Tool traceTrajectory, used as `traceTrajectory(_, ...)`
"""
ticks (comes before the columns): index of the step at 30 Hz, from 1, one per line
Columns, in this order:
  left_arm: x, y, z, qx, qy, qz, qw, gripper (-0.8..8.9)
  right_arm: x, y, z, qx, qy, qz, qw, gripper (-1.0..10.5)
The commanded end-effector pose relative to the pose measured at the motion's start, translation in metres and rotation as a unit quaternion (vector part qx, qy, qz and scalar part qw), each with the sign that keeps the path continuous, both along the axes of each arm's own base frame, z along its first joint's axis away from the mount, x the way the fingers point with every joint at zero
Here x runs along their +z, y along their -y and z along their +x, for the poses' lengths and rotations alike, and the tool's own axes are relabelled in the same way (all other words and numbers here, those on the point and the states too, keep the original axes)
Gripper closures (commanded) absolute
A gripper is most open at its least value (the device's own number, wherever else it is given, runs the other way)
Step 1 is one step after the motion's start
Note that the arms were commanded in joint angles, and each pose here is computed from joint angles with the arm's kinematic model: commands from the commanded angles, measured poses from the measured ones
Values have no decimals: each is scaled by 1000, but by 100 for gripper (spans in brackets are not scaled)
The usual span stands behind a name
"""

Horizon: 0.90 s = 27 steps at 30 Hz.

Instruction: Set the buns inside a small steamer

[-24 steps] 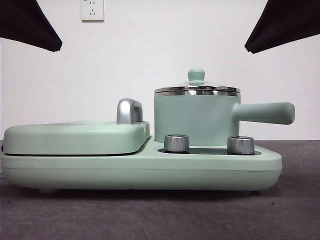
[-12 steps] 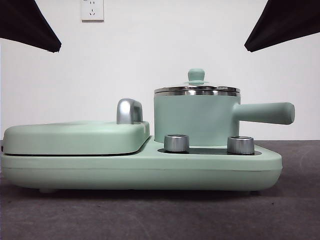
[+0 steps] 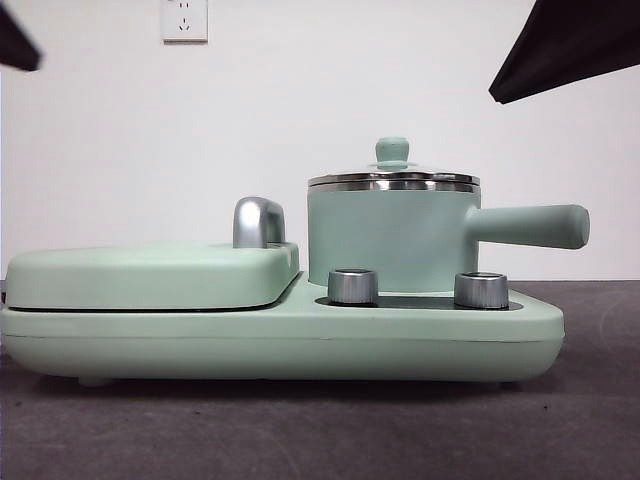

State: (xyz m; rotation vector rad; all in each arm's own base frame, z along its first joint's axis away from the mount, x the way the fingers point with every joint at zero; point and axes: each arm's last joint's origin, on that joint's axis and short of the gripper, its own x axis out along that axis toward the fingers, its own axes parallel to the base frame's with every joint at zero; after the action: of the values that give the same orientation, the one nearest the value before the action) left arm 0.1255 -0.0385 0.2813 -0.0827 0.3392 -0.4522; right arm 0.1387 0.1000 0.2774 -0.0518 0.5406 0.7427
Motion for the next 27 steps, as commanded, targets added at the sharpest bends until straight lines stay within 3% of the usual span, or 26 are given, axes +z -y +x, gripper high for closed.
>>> traceTrajectory(1,-8,-9,-7,44,36,8,998,798,2,-2,0,1,2,7,1000,927)
traceTrajectory(15,-105,-32,-32,173,81,18,981,798,2,-2,0,1,2,7,1000,927)
traceTrajectory(20,-121,-36,-30,197,114,14,974,798,2,-2,0,1,2,7,1000,927)
traceTrajectory(27,-124,-36,-29,200,111,14,973,798,2,-2,0,1,2,7,1000,927)
